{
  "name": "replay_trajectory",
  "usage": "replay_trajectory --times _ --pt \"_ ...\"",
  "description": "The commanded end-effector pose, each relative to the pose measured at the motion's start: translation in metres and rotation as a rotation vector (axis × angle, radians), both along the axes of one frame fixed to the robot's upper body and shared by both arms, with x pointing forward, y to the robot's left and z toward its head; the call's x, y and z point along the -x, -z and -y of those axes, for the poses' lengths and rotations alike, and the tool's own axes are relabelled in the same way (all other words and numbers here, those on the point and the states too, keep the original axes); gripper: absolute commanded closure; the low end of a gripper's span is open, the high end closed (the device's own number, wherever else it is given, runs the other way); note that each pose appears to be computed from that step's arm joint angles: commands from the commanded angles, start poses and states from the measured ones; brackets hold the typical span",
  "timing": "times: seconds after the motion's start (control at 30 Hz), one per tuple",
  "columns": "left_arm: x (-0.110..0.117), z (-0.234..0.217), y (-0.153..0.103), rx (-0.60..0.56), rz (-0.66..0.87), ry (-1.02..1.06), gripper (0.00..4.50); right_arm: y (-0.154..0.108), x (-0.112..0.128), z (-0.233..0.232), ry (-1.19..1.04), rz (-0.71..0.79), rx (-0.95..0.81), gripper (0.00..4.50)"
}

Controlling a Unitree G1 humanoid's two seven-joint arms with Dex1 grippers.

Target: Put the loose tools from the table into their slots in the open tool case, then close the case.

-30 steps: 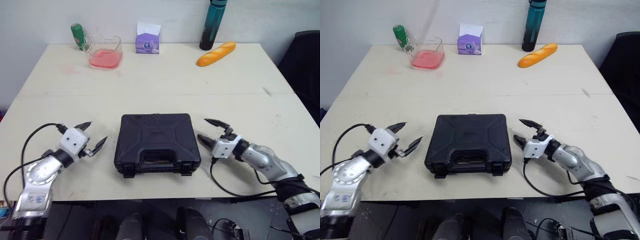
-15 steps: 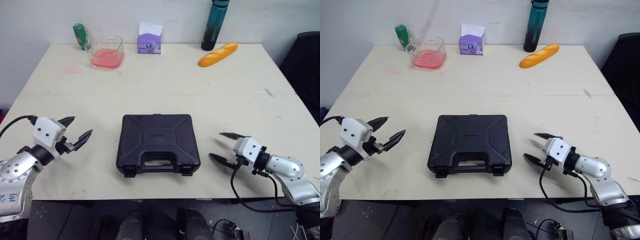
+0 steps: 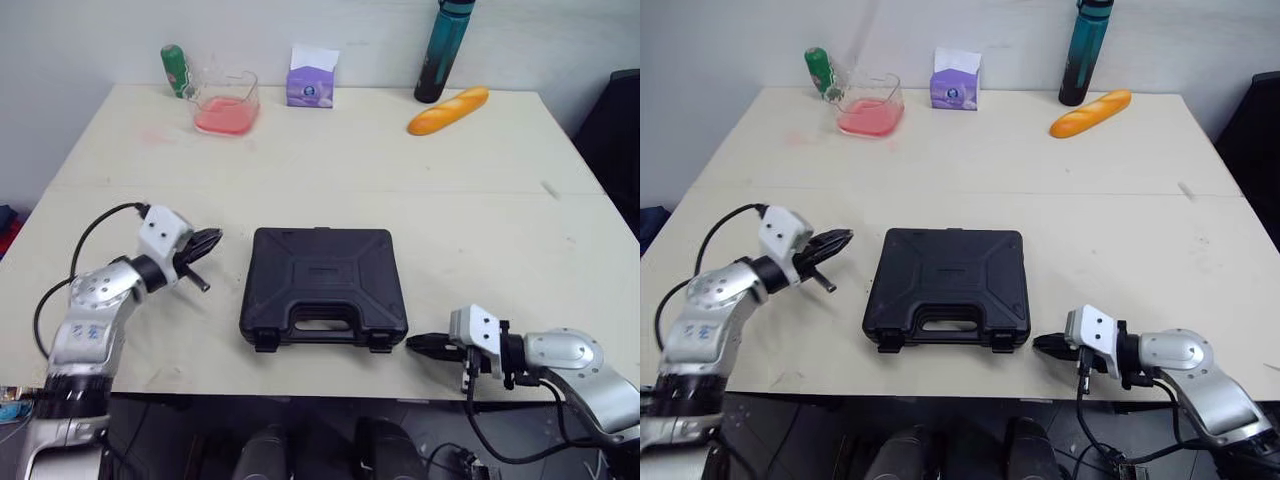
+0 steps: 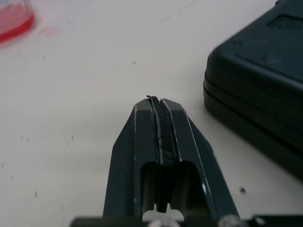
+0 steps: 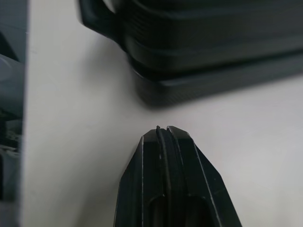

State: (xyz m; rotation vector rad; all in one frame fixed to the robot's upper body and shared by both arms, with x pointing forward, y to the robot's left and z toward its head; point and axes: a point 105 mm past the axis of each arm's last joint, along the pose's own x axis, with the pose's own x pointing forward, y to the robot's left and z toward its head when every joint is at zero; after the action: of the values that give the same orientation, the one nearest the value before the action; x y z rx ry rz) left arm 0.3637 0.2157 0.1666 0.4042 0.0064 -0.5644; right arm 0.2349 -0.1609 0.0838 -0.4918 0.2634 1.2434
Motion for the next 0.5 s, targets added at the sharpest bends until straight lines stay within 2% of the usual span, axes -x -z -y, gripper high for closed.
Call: replay_trajectory --times 0.03,0.17,0.3,0.5 --pt "-0.011 -0.002 0.001 -0.001 -0.017 0.000 4.48 -0.001 0.007 -0.006 -0.049 0.007 0.018 4.49" --pt "-0.025 0.009 0.005 0.030 -0.041 0.021 4.48 -0.002 -0.002 -0.011 -0.027 0.033 -0.005 4.49" --pt "-0.037 0.024 0.017 0.046 -0.104 0.037 4.48 0.002 -0.001 -0.021 -0.039 0.033 -0.017 4.49" --pt "-0.057 0.039 0.020 0.036 -0.098 0.046 4.48 0.010 0.001 -0.024 -0.017 0.015 -0.031 4.49"
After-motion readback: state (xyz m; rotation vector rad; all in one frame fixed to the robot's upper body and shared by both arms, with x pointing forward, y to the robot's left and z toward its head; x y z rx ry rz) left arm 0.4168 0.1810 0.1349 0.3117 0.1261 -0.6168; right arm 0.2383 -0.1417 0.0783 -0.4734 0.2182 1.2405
